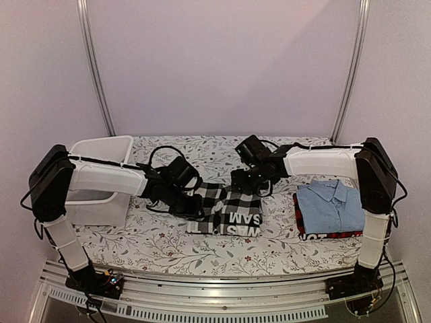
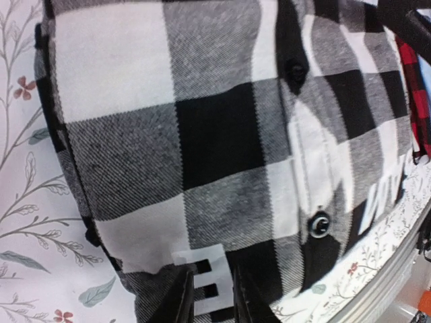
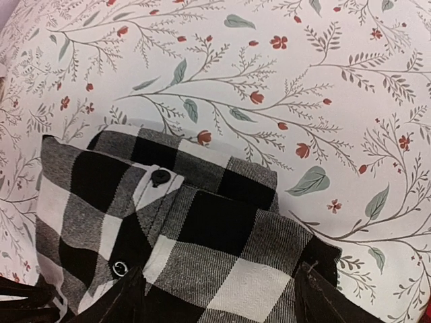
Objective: Fold and stack the long sleeve shirts
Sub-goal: Smooth out the square-folded shirt at the center of the board.
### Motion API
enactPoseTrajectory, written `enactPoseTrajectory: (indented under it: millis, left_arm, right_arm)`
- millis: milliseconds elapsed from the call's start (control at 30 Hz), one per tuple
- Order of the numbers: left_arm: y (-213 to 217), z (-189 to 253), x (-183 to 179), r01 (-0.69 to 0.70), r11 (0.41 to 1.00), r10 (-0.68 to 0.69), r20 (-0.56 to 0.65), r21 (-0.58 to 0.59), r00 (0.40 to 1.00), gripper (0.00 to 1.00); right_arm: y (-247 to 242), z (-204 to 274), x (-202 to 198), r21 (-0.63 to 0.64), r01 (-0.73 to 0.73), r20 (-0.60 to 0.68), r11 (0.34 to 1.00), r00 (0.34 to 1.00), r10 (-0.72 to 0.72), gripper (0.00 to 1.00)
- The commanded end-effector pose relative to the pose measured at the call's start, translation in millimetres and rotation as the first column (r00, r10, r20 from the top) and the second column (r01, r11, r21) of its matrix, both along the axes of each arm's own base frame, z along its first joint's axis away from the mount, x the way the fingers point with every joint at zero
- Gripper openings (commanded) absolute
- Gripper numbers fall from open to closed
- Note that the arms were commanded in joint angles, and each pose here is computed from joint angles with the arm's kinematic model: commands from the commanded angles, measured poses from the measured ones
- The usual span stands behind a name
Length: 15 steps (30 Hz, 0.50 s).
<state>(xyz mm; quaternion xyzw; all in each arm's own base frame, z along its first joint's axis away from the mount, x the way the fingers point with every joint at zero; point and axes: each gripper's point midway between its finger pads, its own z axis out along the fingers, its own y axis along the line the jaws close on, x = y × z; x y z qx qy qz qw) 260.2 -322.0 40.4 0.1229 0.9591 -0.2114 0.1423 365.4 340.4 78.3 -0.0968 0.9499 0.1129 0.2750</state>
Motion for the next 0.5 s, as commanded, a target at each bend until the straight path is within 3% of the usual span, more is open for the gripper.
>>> enactPoseTrajectory:
  millis: [0,200,333,467]
  left_arm:
    - [-17.4,48.0,2.8,0.046,0.995,-0.041,0.05,-0.089,0.998,0.22]
    - [-25.8,54.3,18.6,0.051,0.991,-0.045,0.05,-0.125,0.998,0.21]
    - [-41.4,53.6,20.4,0.083,0.98,-0.08,0.023,-0.183,0.997,0.21]
    - [-60.0,49.4,15.5,0.13,0.958,-0.135,-0.002,-0.256,0.991,0.2]
  right_arm:
    - [7.5,47.7,-16.1,0.012,-0.016,0.053,1.0,0.998,0.015,0.71]
    - [20.0,18.7,-76.8,0.025,-0.028,-0.043,0.999,0.999,0.029,0.47]
    - [23.1,-7.7,-94.3,0.034,-0.02,-0.106,0.999,0.994,0.024,0.4]
    - [20.0,-41.6,-108.0,0.006,-0.01,-0.169,1.0,0.986,0.011,0.39]
